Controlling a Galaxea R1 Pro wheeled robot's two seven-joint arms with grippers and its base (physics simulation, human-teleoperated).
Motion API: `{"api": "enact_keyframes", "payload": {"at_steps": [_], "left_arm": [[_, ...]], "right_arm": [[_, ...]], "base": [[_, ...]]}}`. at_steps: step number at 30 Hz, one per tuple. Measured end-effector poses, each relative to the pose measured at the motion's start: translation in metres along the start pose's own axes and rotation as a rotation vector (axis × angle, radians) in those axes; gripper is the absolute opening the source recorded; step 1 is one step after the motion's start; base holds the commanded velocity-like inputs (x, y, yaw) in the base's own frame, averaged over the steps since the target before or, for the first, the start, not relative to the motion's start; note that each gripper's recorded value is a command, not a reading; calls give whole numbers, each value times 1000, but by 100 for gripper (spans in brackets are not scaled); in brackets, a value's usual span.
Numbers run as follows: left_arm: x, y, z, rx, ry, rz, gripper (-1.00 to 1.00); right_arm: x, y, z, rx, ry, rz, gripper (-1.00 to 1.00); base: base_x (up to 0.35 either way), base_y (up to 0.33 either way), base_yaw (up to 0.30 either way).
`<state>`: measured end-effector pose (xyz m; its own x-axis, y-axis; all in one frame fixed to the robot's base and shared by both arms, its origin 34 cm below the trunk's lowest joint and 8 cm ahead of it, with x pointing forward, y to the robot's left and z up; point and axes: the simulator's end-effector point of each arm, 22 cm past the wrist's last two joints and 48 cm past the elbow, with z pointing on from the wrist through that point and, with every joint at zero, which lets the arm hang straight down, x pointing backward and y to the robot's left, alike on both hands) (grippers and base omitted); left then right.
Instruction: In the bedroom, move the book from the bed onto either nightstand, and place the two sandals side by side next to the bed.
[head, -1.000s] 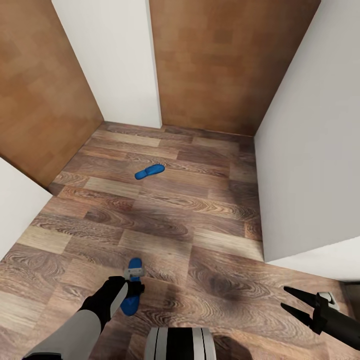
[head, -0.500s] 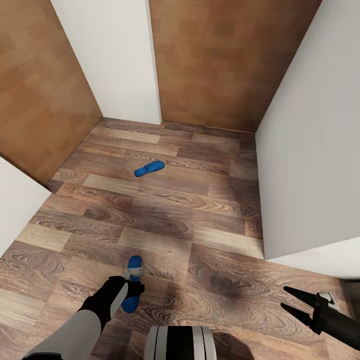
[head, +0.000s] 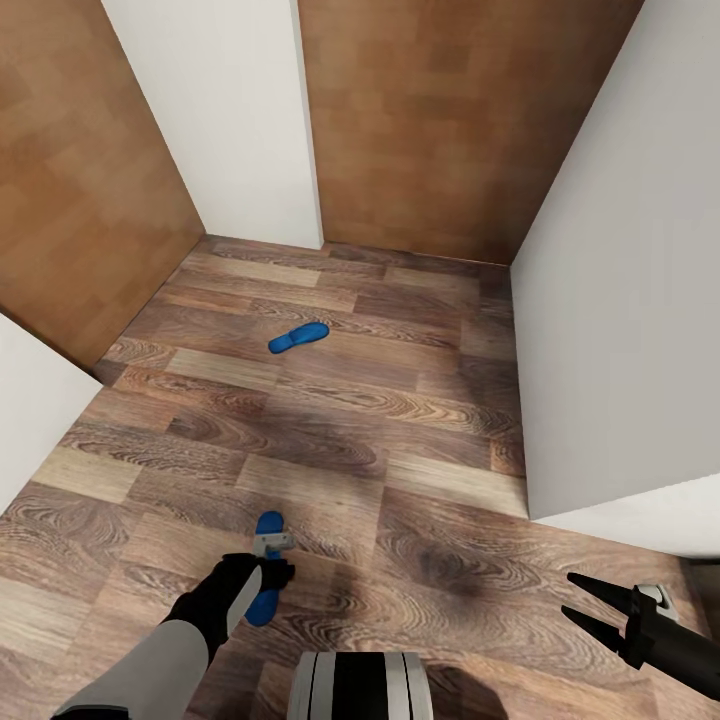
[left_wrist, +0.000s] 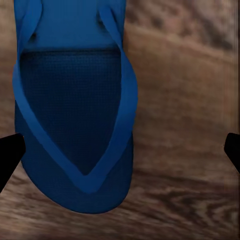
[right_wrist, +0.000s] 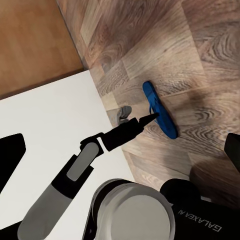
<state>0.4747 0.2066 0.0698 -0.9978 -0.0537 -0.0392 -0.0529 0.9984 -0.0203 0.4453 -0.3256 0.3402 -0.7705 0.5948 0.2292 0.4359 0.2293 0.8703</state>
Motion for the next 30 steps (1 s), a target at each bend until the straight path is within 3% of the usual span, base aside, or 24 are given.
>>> {"api": "enact_keyframes", "payload": {"at_steps": [3,12,30], "left_arm": [[3,0,1,-5,5,3,100],[12,14,1,-114,22,7,100],[13,15,0,-126,24,5,100]], "right_arm": [[0,0,0,0,0,0,100],[0,0,0,0,0,0,100],[0,0,0,0,0,0,100]], "base": [[0,0,0],[0,0,0],[3,0,0]]}}
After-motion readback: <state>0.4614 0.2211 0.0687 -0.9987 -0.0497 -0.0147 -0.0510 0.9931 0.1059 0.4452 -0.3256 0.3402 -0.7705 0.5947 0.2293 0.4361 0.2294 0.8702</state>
